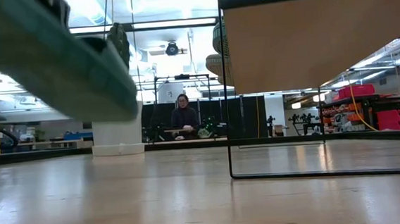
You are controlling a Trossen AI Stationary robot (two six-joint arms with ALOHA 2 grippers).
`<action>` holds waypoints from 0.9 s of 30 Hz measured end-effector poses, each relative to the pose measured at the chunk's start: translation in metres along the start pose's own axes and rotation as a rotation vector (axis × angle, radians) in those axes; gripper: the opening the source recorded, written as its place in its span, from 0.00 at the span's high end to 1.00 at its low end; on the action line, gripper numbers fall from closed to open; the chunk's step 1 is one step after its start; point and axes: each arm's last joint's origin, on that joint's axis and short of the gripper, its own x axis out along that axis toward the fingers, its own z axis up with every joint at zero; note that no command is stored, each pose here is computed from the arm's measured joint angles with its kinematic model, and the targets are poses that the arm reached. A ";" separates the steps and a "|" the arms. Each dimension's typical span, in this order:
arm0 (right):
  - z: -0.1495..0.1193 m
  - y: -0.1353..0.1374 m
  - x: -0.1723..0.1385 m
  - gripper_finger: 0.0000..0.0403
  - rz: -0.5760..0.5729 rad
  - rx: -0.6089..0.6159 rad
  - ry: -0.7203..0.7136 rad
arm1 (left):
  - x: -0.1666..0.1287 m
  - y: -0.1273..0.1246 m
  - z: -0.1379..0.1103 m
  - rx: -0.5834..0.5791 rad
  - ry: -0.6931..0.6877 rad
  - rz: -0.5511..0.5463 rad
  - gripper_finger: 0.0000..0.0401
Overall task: Pick and place slides into the shelf
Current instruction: Put the green slide on the shelf
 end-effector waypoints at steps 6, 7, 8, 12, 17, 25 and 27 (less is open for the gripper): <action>-0.003 0.002 -0.002 0.64 0.010 -0.019 0.007 | -0.039 0.016 0.027 -0.025 0.025 0.028 0.97; -0.004 0.003 -0.003 0.64 0.014 -0.025 0.011 | -0.045 0.019 0.030 -0.045 0.030 0.037 0.97; -0.005 0.004 -0.004 0.64 0.019 -0.030 0.016 | -0.052 0.023 0.034 -0.079 0.032 0.041 0.97; -0.011 0.007 -0.008 0.64 0.024 -0.049 0.029 | -0.078 0.036 0.048 -0.270 0.037 0.034 0.97; -0.021 0.010 -0.016 0.64 -0.001 -0.054 0.027 | -0.106 0.044 0.066 -0.495 -0.001 -0.047 0.97; -0.037 0.015 -0.031 0.64 -0.037 -0.023 -0.013 | -0.121 0.054 0.082 -0.710 0.032 -0.132 0.97; -0.039 0.017 -0.035 0.64 -0.038 -0.015 -0.033 | -0.121 0.054 0.083 -0.743 0.034 -0.140 0.97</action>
